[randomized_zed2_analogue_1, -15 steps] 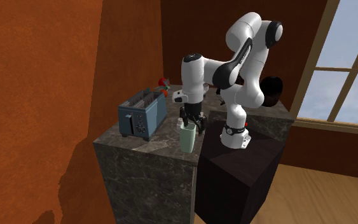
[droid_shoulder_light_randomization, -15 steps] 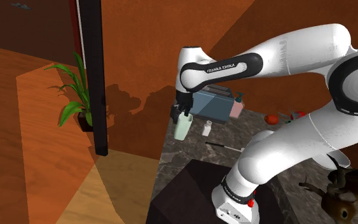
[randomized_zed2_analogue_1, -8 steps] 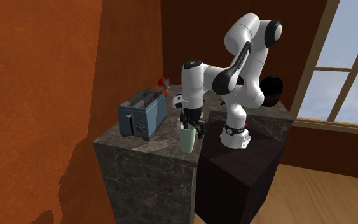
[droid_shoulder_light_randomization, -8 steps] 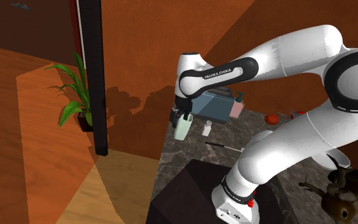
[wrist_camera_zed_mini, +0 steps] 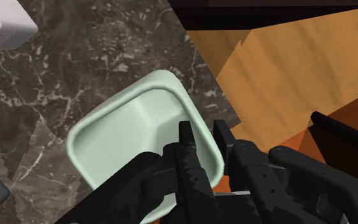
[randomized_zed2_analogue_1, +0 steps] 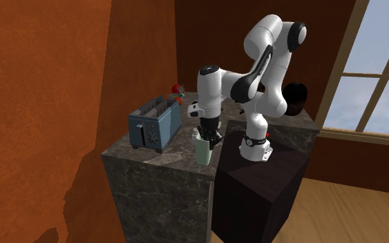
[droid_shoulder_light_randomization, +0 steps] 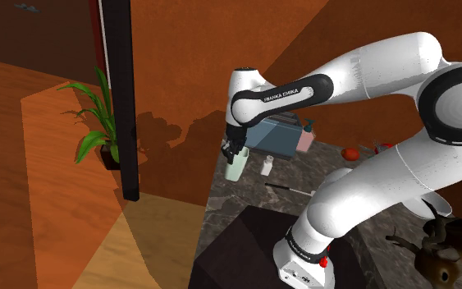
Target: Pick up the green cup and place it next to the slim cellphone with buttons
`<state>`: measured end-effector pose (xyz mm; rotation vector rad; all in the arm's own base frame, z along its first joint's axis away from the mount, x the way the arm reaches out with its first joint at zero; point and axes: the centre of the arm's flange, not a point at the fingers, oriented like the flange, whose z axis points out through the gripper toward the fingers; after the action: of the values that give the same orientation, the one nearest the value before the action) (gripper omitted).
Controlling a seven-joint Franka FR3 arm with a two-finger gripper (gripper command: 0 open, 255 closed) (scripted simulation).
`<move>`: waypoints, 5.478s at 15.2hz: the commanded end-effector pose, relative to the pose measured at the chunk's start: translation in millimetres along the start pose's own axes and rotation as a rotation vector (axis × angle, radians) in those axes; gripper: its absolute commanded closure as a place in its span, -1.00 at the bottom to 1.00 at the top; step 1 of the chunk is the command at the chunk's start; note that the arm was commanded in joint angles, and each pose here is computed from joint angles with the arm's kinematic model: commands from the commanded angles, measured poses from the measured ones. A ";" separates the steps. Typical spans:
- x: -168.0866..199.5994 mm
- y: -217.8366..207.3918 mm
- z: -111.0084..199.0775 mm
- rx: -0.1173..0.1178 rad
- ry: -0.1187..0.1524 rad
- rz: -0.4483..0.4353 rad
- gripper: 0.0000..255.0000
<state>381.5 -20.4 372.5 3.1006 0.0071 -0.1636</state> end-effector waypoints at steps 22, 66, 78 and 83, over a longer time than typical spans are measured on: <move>-8.9 3.1 -83.9 0.000 0.000 0.000 1.00; -204.2 160.1 -194.7 0.000 0.000 0.000 1.00; -324.9 261.4 -178.7 0.000 0.000 0.000 1.00; -375.2 303.6 -172.0 0.000 0.000 0.000 1.00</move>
<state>39.8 -306.4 594.5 3.1014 0.0057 -0.1611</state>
